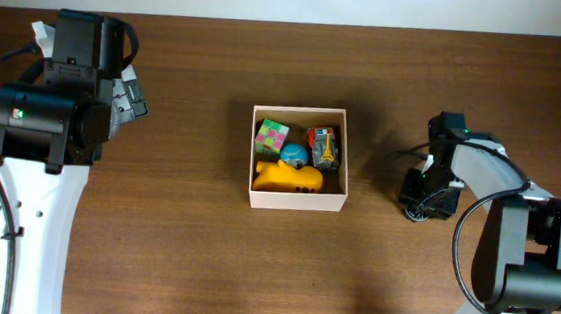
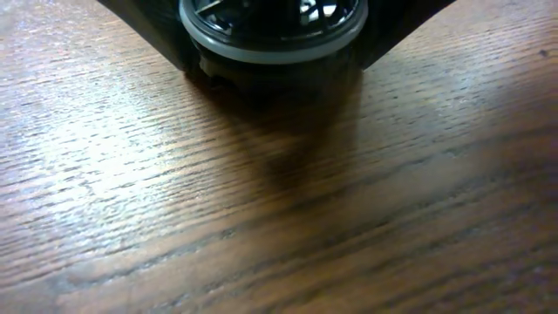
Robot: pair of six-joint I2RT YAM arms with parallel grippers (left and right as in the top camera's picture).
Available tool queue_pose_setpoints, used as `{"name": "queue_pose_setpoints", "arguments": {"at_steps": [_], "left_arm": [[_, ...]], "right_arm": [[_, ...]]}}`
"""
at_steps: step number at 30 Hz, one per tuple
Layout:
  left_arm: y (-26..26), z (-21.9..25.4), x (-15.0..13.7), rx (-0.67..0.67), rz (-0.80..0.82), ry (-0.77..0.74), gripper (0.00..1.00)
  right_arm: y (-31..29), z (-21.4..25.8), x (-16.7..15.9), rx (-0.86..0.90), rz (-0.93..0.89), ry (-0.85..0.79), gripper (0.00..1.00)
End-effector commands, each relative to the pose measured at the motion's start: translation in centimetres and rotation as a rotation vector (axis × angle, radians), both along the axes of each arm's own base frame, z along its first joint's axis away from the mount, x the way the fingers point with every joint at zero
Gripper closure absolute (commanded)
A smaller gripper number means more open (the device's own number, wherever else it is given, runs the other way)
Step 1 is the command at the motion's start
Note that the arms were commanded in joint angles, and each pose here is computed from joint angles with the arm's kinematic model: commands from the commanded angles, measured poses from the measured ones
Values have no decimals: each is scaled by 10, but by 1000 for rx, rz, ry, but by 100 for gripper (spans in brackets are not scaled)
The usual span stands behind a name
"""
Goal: Pack container
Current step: 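Lower the black toy into the box and release it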
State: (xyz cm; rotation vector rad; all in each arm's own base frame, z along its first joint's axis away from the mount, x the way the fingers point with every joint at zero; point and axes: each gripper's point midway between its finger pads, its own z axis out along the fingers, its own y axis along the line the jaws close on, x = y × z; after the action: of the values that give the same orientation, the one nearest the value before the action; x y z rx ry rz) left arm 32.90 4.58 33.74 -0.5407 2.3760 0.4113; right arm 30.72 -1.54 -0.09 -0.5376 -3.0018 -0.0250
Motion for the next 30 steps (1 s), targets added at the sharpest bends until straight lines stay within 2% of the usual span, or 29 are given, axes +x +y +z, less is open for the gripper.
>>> {"name": "queue_pose_setpoints", "arguments": {"at_steps": [1,6,10,15,19,21,24,30], "left_arm": [[3,0,0,19,2,8,1],[3,0,0,19,2,8,1],[3,0,0,19,2,8,1],[3,0,0,19,2,8,1],[3,0,0,19,2,8,1],[3,0,0,19,2,8,1],[3,0,0,19,2,8,1],[3,0,0,19,2,8,1]], "right_arm": [[-1,30,22,-4,-3,-101,49],[10,74,39,-18,61,-204,57],[34,121,48,-17,131,-302,58],[96,189,56,20,292,-485,58],[154,222,61,67,448,-623,57],[183,229,66,82,547,-691,56],[210,223,76,81,602,-739,56],[240,154,97,101,642,-634,57]]}}
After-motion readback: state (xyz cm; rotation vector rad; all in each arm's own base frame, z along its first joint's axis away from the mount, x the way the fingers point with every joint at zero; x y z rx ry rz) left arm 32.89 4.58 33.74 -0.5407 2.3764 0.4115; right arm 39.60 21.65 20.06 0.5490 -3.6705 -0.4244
